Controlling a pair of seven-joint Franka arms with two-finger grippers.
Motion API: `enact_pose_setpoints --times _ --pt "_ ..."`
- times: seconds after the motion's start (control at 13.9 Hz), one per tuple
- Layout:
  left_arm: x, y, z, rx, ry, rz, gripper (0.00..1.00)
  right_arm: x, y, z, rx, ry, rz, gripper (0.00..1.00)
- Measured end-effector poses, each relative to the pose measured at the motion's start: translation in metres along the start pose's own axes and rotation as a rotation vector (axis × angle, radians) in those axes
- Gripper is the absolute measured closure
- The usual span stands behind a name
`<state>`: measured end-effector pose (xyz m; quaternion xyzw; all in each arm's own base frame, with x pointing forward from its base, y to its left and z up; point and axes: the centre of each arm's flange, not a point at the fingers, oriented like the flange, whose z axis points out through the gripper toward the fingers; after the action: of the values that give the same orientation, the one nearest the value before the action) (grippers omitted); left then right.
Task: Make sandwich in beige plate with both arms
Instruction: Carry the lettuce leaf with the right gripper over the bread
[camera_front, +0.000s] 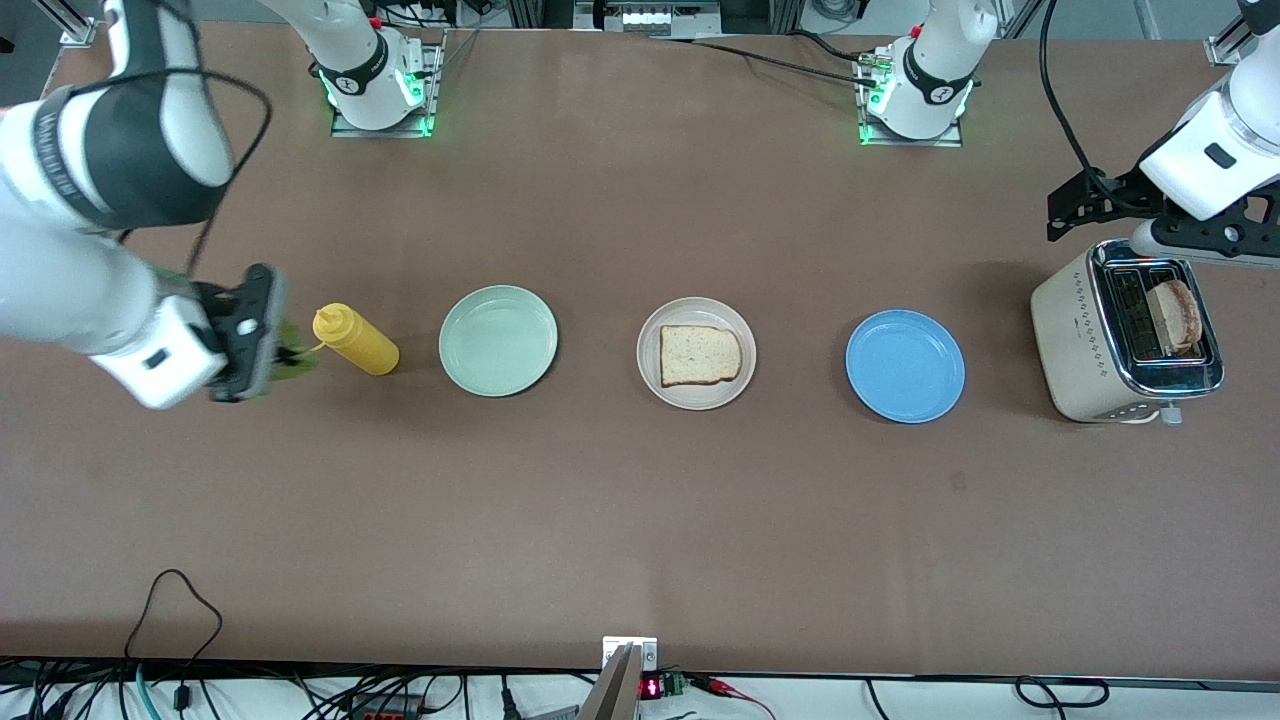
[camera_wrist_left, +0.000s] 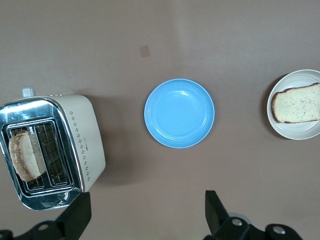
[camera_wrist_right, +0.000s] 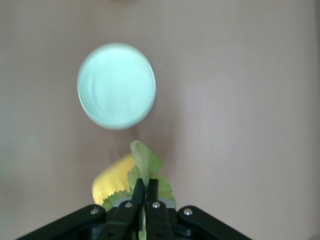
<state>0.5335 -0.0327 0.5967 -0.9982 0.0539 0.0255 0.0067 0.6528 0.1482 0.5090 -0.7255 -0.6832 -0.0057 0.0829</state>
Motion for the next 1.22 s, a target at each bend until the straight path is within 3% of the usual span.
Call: enact_pose_setpoints --times 0.22,0.43,0.93,1.22 --pt "0.000 0.000 0.000 0.000 0.000 0.000 0.00 0.085 -0.021 0.009 -0.034 0.045 -0.017 0.96" --pt "0.000 0.000 0.000 0.000 0.000 0.000 0.00 0.158 -0.031 0.039 -0.066 0.134 -0.011 0.96" --pt "0.000 0.000 0.000 0.000 0.000 0.000 0.00 0.289 -0.055 0.147 -0.196 0.252 0.089 0.96" --pt "0.000 0.000 0.000 0.000 0.000 0.000 0.00 0.322 -0.059 0.209 -0.260 0.305 0.140 0.96"
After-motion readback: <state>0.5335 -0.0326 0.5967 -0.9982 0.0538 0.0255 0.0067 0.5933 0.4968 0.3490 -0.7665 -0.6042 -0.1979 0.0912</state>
